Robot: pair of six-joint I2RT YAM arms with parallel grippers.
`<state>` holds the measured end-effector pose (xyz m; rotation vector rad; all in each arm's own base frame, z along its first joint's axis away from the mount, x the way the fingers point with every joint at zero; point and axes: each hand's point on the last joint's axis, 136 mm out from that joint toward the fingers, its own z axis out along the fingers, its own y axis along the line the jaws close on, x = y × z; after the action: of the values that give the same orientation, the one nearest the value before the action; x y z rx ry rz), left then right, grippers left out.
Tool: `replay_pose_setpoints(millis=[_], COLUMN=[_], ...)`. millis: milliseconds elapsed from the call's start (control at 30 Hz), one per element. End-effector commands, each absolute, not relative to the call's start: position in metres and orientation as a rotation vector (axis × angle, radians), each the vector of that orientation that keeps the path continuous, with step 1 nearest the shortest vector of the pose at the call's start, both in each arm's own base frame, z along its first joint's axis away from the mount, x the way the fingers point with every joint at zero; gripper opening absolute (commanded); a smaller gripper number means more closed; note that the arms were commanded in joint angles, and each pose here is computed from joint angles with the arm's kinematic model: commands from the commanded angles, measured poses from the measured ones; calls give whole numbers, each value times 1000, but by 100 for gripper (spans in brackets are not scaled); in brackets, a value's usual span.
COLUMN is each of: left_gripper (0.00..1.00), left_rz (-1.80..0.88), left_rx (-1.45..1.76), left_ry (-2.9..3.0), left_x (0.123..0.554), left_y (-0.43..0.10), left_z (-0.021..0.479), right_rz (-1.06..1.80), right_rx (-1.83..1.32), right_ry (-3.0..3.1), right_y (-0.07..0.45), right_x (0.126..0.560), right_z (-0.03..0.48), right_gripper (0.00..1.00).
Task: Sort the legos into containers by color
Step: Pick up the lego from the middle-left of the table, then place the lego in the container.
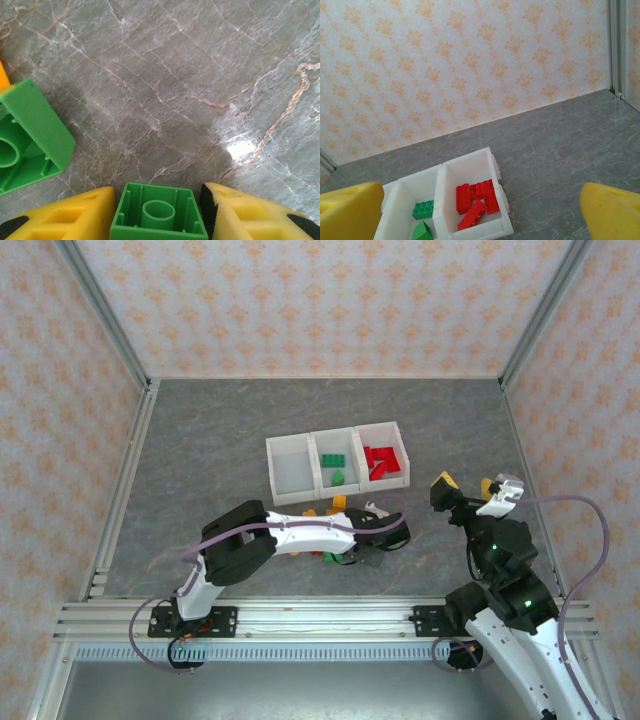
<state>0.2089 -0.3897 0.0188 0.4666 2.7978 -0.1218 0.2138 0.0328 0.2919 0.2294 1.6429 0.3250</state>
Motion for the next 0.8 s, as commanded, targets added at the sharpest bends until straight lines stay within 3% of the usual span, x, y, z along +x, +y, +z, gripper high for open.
replay_pose_setpoints(millis=[0, 333, 533, 767], left_gripper=[45, 21, 21, 21], left_rz=[-88, -102, -64, -27], left_rx=[494, 416, 340, 230], left_ry=[2821, 2689, 2527, 2438], left_x=[208, 229, 272, 357], left_y=[-390, -391, -384, -351], left_z=[3, 54, 116, 169], right_rz=[311, 307, 301, 298], right_rx=[253, 260, 266, 268], right_ry=[1631, 1631, 1630, 1630], right_y=[29, 28, 26, 25], right_x=[215, 215, 215, 214], right_z=[292, 292, 292, 293], right_gripper=[100, 100, 100, 100])
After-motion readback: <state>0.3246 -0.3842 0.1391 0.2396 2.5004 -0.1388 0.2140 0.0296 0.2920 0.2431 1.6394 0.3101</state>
